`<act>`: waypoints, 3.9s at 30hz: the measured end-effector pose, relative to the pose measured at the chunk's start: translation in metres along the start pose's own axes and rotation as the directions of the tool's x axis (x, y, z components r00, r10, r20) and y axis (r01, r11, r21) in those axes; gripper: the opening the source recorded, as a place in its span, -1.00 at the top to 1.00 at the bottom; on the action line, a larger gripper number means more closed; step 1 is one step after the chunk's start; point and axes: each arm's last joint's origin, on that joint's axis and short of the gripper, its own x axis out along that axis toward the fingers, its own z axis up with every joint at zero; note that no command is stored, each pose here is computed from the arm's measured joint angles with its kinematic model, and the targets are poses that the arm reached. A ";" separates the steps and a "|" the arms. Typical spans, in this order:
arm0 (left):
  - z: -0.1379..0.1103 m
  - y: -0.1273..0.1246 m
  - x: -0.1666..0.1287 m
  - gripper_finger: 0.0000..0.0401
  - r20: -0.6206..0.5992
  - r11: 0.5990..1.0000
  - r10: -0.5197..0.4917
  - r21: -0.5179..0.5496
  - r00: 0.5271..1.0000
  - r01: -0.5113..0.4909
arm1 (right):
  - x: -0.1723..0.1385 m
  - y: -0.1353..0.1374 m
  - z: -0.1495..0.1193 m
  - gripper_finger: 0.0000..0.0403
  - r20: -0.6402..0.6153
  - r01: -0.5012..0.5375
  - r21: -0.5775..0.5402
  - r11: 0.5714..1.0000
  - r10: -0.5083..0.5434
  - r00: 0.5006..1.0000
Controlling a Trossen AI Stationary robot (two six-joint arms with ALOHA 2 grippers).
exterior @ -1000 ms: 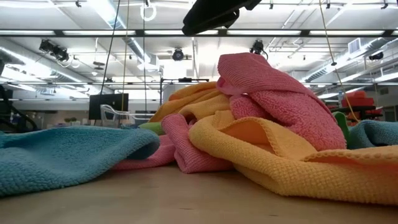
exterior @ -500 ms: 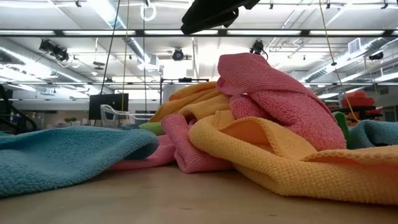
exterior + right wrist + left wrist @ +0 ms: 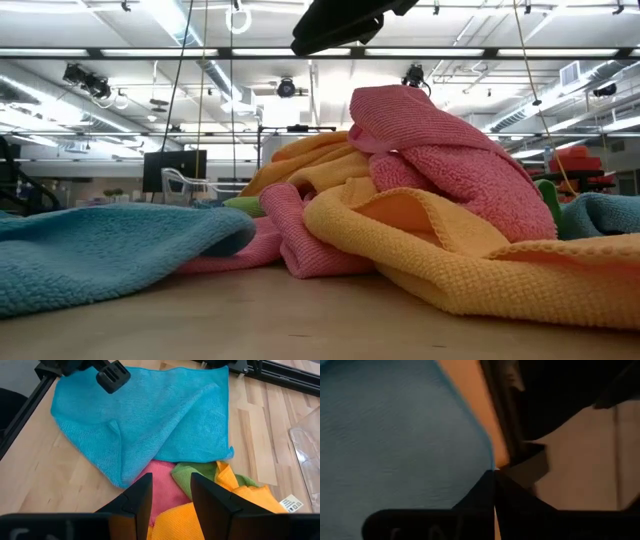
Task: Fold microfiber towels
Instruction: Fold the left blue microfiber towel
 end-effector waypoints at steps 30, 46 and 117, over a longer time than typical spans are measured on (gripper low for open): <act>-0.010 0.040 -0.044 0.91 -0.423 0.862 0.207 -0.348 0.882 -0.369 | 0.021 -0.003 -0.024 0.29 0.149 -0.039 -0.004 0.999 0.039 0.988; -0.014 0.045 -0.065 0.97 -0.554 0.836 0.284 -0.257 0.783 -0.485 | 0.023 -0.014 -0.016 0.29 0.231 -0.024 0.008 1.000 0.021 0.973; -0.060 0.181 -0.103 0.89 -0.683 0.810 0.376 -0.086 0.626 -0.581 | 0.019 0.002 -0.017 0.29 0.216 -0.072 0.022 0.997 0.065 0.974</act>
